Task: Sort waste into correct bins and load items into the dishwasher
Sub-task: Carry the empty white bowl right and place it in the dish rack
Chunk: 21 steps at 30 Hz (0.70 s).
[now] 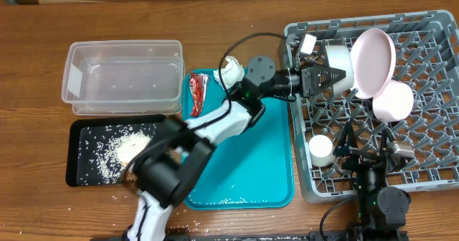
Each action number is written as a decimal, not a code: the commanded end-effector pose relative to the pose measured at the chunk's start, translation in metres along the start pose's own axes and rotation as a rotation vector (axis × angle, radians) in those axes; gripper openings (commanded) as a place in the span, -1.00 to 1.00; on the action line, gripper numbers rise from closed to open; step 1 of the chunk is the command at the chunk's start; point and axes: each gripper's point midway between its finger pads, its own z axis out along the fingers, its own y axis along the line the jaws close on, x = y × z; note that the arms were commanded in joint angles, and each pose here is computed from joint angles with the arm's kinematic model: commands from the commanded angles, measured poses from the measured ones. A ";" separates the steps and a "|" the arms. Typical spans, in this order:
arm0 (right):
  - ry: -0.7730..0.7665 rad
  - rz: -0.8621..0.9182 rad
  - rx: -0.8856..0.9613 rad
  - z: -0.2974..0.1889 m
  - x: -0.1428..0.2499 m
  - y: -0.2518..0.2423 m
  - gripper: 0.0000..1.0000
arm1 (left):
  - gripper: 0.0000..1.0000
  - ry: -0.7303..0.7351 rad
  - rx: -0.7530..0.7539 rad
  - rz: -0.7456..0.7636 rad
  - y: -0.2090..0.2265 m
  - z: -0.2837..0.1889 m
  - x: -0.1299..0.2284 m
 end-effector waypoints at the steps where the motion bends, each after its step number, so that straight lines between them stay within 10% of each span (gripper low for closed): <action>1: -0.006 0.004 0.007 0.000 0.001 -0.002 1.00 | -0.92 -0.038 0.004 -0.259 0.033 0.001 0.005; 9: -0.006 0.004 0.007 0.000 0.001 -0.002 1.00 | -0.70 0.014 0.007 -0.239 0.061 -0.014 0.015; 11: -0.006 0.004 0.007 0.000 0.001 -0.002 1.00 | -0.28 0.021 0.007 -0.234 0.063 -0.021 0.010; 13: -0.006 0.004 0.007 0.000 0.001 -0.002 1.00 | 1.00 0.037 0.008 -0.232 0.065 -0.028 0.007; 21: -0.006 0.004 0.007 0.000 0.001 -0.002 1.00 | 0.99 0.124 -0.004 -0.201 0.061 -0.057 -0.008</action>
